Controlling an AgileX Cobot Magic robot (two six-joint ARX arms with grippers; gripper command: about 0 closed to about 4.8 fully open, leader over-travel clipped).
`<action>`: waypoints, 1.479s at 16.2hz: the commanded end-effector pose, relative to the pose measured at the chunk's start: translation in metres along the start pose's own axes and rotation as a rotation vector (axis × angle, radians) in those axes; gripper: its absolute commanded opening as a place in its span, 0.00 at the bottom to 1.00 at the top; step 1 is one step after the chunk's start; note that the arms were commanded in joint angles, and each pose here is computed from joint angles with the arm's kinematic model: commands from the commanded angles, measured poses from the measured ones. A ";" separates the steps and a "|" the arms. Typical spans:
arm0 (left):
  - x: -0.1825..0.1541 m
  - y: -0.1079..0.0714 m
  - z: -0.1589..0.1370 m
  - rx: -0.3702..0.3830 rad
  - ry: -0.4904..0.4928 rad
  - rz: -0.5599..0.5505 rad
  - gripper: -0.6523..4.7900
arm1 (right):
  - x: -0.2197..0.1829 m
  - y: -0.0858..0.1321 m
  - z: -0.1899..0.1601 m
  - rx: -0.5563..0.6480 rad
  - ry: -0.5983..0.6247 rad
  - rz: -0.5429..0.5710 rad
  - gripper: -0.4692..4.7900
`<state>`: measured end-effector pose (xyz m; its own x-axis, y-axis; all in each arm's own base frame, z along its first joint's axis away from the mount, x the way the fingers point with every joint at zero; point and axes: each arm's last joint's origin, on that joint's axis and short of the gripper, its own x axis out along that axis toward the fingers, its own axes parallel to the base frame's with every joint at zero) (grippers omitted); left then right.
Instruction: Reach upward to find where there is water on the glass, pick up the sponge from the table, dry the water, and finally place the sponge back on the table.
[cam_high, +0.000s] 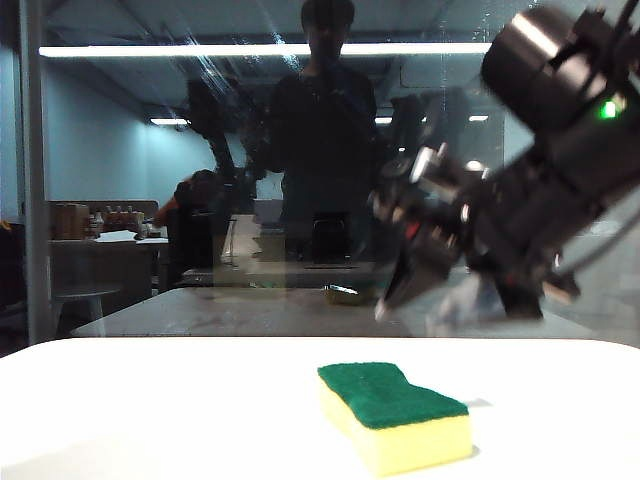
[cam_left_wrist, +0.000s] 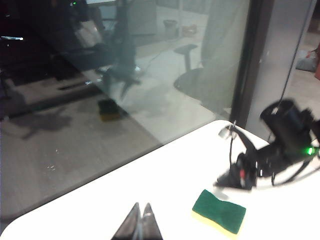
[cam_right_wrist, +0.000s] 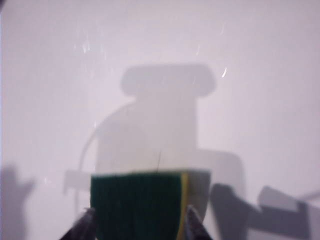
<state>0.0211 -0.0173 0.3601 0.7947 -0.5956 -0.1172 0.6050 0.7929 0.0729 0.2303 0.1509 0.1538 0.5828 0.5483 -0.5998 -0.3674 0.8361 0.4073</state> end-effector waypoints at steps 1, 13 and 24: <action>0.000 0.001 0.000 0.013 0.002 0.029 0.11 | -0.015 -0.006 0.023 -0.004 -0.110 -0.009 0.44; 0.003 0.005 -0.020 0.019 0.027 0.173 0.11 | -0.132 -0.043 0.059 -0.137 -0.403 -0.323 0.08; 0.023 0.018 -0.054 -0.065 -0.084 0.270 0.11 | -0.206 -0.057 0.034 -0.151 -0.569 -0.484 0.08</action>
<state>0.0455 -0.0106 0.3027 0.9235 -0.3773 -0.0691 0.3805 0.9239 0.0412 0.1600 -0.0102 0.2761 0.9650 0.0652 -0.2540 -0.0475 0.9960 0.0751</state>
